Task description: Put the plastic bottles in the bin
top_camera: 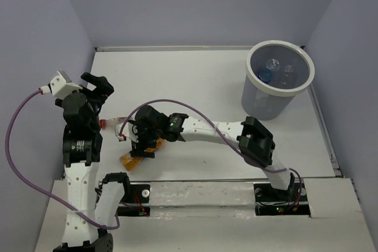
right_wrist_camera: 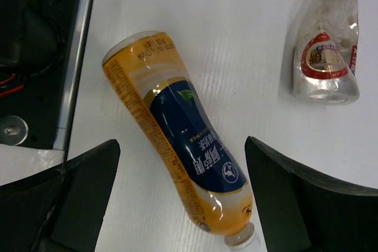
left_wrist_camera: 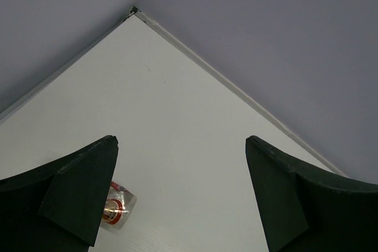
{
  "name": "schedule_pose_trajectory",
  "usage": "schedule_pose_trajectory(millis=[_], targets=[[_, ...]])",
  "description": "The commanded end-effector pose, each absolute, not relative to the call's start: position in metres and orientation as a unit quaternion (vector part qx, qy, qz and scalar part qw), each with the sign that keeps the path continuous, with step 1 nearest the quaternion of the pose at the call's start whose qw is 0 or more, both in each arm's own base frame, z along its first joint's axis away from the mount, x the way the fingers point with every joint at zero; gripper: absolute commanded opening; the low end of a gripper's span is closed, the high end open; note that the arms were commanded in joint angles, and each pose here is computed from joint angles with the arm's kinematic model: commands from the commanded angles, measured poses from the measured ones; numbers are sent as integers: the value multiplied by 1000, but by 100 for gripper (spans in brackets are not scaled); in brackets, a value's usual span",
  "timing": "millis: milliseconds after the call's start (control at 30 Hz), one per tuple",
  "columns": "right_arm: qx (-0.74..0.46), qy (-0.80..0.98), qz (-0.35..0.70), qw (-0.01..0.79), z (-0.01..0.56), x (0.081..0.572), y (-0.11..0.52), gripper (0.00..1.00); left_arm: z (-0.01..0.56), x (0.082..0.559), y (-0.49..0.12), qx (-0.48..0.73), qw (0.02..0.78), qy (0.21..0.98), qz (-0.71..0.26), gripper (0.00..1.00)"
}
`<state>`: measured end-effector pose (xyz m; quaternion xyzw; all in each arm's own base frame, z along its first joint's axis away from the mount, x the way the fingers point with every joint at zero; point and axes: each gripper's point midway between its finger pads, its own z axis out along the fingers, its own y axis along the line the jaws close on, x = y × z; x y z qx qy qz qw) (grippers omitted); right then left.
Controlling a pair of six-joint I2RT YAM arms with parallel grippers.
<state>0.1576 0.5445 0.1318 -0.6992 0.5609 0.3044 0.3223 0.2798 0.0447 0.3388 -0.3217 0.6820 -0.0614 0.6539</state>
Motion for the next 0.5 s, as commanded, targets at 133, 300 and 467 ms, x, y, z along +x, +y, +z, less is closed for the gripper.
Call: schedule_pose_trajectory(millis=[133, 300, 467], targets=[[-748, 540, 250, 294, 90, 173, 562, 92, 374, 257, 41, -292, 703, 645, -71, 99], [-750, 552, 254, 262, 61, 165, 554, 87, 354, 267, 34, -290, 683, 665, -87, 99], [-725, 562, 257, 302, 72, 168, 548, 56, 328, 272, 34, -316, 649, 686, -90, 99]])
